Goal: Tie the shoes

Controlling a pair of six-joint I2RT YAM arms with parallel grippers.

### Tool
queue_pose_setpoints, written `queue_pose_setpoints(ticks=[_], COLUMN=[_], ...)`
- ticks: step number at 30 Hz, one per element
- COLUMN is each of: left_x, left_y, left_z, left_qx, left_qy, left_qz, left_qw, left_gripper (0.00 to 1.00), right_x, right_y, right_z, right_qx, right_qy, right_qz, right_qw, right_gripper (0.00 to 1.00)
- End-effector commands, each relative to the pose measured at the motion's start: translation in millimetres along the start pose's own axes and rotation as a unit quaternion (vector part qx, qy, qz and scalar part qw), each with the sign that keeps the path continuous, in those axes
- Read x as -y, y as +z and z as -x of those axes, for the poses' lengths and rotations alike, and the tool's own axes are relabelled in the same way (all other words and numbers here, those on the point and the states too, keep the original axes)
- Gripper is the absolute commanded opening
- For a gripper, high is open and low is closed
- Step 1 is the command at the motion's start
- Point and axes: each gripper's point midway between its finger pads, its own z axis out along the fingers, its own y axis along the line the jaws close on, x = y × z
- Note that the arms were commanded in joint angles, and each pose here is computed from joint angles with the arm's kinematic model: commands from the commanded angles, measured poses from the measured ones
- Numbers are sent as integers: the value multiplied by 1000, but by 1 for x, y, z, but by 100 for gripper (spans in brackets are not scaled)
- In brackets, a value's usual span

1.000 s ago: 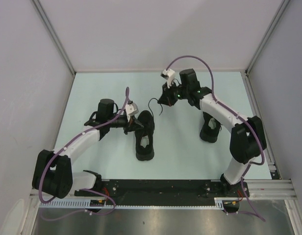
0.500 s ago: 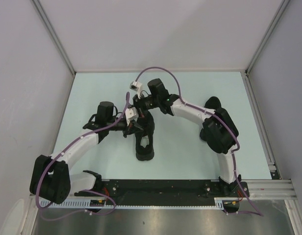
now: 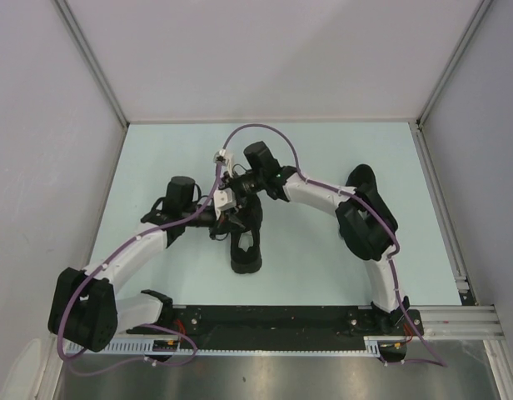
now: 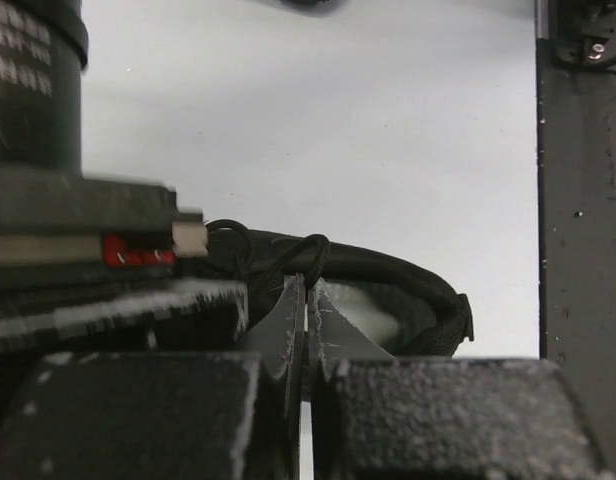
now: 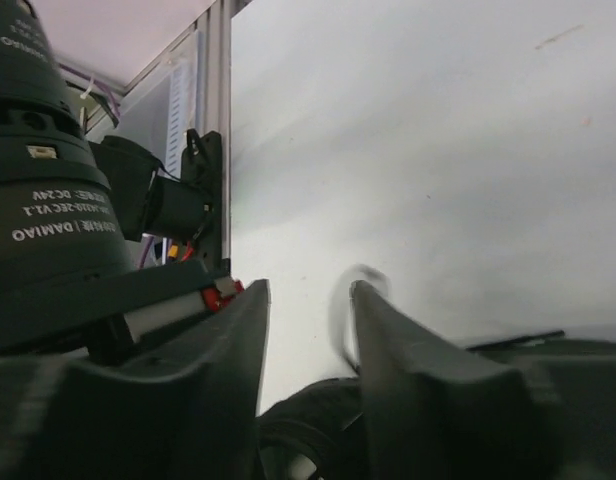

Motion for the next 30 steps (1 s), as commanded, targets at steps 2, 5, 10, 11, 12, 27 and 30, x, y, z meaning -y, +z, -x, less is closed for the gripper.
queue_pose_setpoints(ticks=[2, 5, 10, 11, 12, 27, 30], left_x=[-4, -7, -14, -17, -18, -45, -45], left_y=[0, 1, 0, -2, -2, -7, -6], left_z=[9, 12, 17, 17, 17, 22, 23], left_qx=[17, 22, 33, 34, 34, 52, 52], left_qy=[30, 26, 10, 7, 4, -27, -28], left_qz=[2, 5, 17, 22, 22, 46, 45], left_qw=[999, 999, 999, 999, 999, 997, 997], left_gripper=[0, 0, 0, 0, 0, 0, 0], right_x=[-24, -26, -21, -21, -27, -16, -12], right_y=[-37, -51, -92, -100, -109, -106, -96], right_z=[53, 63, 64, 63, 62, -16, -19], right_qx=[42, 46, 54, 56, 58, -25, -31], right_qy=[-39, -41, -30, -28, -28, -6, -13], right_qz=[12, 3, -24, -30, -29, -112, -118], right_qw=[998, 998, 998, 998, 998, 993, 992], right_gripper=[54, 61, 61, 60, 60, 64, 63])
